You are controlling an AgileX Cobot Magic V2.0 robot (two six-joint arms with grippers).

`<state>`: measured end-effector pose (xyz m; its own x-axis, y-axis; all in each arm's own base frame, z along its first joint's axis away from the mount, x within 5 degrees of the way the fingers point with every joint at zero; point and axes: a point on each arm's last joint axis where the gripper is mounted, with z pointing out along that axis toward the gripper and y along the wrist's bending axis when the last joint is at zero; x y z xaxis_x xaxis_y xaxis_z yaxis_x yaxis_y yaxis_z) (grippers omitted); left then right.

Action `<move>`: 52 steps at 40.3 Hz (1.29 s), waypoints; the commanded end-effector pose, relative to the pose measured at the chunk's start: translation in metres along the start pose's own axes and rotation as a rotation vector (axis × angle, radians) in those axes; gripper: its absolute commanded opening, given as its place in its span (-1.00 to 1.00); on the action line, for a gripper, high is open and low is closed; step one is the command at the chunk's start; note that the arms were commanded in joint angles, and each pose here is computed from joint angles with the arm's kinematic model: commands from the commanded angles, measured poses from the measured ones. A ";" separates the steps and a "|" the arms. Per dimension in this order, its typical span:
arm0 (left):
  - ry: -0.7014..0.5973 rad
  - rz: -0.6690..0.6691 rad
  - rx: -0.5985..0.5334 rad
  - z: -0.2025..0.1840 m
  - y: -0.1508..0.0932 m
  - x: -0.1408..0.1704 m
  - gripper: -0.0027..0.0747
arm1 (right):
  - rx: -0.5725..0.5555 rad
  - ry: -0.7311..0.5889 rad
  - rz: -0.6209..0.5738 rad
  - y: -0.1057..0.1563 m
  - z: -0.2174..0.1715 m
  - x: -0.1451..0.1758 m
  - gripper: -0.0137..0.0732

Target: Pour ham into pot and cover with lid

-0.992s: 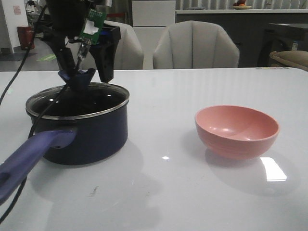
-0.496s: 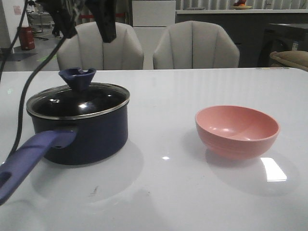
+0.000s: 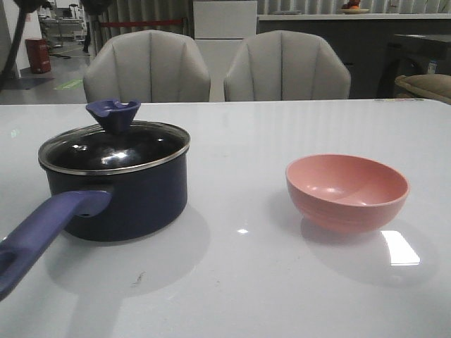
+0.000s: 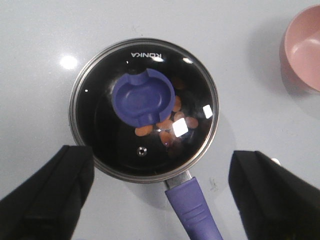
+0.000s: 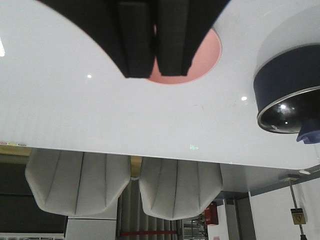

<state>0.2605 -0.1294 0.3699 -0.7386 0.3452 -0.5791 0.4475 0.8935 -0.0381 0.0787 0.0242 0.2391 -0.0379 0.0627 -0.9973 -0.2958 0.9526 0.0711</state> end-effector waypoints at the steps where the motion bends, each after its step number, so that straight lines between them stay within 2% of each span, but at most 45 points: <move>1: -0.196 0.002 0.015 -0.028 -0.004 0.013 0.57 | 0.029 -0.076 -0.005 -0.002 0.000 -0.015 -0.34; 11: -0.452 -0.003 0.009 -0.047 -0.002 0.079 0.57 | 0.029 -0.076 -0.005 -0.002 0.000 -0.015 -0.34; 19: -0.610 -0.009 0.005 -0.042 0.000 0.131 0.57 | 0.029 -0.076 -0.005 -0.002 0.000 -0.015 -0.34; 27: -0.869 -0.054 0.027 -0.055 0.001 0.176 0.57 | 0.029 -0.076 -0.005 -0.002 0.000 -0.015 -0.34; 33: -0.931 -0.052 0.030 -0.058 0.001 0.199 0.55 | 0.029 -0.076 -0.005 -0.002 0.000 -0.015 -0.34; 36: -0.939 -0.051 0.032 -0.060 0.001 0.203 0.36 | 0.029 -0.076 -0.005 -0.002 0.000 -0.015 -0.34; 38: -0.950 -0.051 0.032 -0.062 0.001 0.204 0.12 | 0.029 -0.076 -0.005 -0.002 0.000 -0.015 -0.34; 43: -0.962 -0.051 0.032 -0.063 0.001 0.205 -0.67 | 0.029 -0.076 -0.005 -0.002 0.000 -0.015 -0.34; 46: -0.952 -0.051 0.033 -0.063 0.001 0.205 -0.57 | 0.029 -0.076 -0.005 -0.002 0.000 -0.015 -0.34; 52: -0.940 -0.055 0.036 -0.061 0.001 0.206 -0.59 | 0.029 -0.076 -0.005 -0.002 0.000 -0.015 -0.34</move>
<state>0.0780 -0.0395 0.2853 -0.1314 -0.0327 -0.9908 0.4411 0.8931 -0.0880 0.0787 0.0242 0.2391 -0.0379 0.0627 -0.9973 -0.2958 0.9526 0.0711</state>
